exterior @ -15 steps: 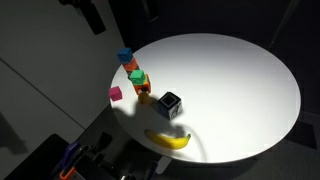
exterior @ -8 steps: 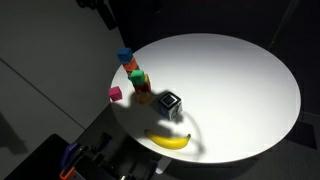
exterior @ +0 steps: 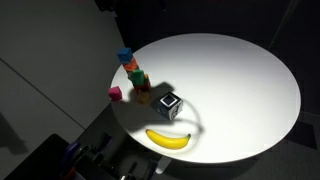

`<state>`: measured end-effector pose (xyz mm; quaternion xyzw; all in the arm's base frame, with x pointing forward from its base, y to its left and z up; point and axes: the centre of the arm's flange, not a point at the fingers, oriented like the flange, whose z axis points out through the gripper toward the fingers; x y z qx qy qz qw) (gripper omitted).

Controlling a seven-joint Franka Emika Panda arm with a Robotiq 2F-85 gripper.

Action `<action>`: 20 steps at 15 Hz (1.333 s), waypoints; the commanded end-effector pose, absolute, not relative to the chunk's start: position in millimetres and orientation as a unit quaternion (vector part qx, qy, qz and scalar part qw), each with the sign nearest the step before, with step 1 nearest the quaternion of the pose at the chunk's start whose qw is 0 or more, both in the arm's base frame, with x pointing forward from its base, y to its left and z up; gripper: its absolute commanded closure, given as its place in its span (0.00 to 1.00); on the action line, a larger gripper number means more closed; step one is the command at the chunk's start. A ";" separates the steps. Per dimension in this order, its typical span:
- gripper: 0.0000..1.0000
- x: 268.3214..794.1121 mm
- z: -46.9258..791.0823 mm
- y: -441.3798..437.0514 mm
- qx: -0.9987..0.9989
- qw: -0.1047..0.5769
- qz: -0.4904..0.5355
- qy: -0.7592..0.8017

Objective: Put the cube on top of the green block

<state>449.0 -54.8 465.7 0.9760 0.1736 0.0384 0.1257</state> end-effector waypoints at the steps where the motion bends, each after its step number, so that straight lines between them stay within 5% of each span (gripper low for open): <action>1: 0.00 471.3 460.6 -48.8 0.972 0.097 0.059 0.206; 11: 0.00 499.7 442.0 -41.3 0.967 0.005 0.060 0.248; 20: 0.00 506.6 441.4 -41.3 0.974 -0.001 0.011 0.228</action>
